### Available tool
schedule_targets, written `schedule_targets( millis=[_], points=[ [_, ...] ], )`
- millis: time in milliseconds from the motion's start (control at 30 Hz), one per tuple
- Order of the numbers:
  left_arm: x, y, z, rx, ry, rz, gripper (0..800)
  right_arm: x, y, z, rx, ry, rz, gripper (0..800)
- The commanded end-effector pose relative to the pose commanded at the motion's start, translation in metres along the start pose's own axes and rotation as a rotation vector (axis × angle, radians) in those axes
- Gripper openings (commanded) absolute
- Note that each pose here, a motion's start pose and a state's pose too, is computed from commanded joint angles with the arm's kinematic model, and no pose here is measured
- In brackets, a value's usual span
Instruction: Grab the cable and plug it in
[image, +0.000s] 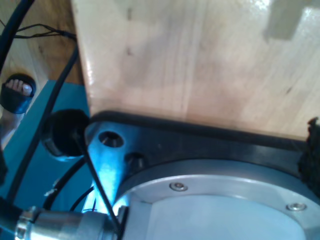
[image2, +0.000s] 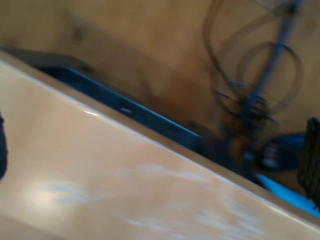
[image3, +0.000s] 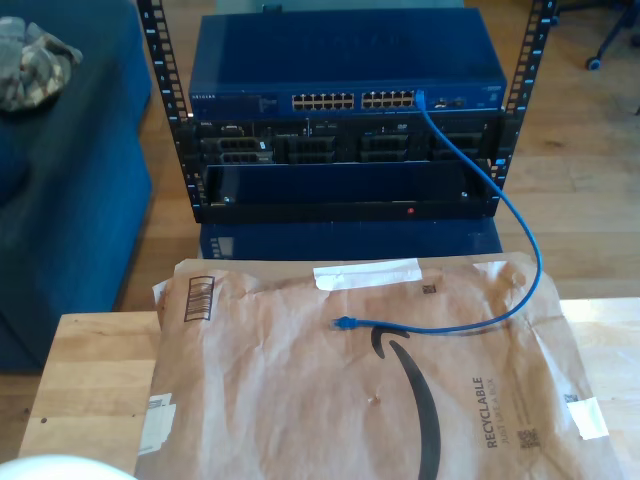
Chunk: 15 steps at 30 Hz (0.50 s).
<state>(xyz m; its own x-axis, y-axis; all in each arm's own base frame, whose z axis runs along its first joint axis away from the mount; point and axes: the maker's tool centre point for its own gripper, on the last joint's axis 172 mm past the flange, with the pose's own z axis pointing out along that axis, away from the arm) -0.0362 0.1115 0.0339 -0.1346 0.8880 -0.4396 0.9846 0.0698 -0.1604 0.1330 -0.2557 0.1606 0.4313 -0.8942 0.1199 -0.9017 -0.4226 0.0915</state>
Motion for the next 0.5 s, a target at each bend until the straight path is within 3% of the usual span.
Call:
schedule_targets(
  millis=[133,400,500],
  points=[
    [0.0,0.0,0.0,0.0,-0.002,0.0,800,-0.033,0.042,0.028,-0.021,-0.064,0.108,798],
    [0.0,0.0,0.0,0.0,0.0,0.0,800,-0.103,0.064,0.068,-0.061,-0.21,0.165,798],
    [0.0,0.0,0.0,0.0,0.0,0.0,800,-0.109,0.07,0.079,-0.057,-0.221,0.205,796]
  ],
)
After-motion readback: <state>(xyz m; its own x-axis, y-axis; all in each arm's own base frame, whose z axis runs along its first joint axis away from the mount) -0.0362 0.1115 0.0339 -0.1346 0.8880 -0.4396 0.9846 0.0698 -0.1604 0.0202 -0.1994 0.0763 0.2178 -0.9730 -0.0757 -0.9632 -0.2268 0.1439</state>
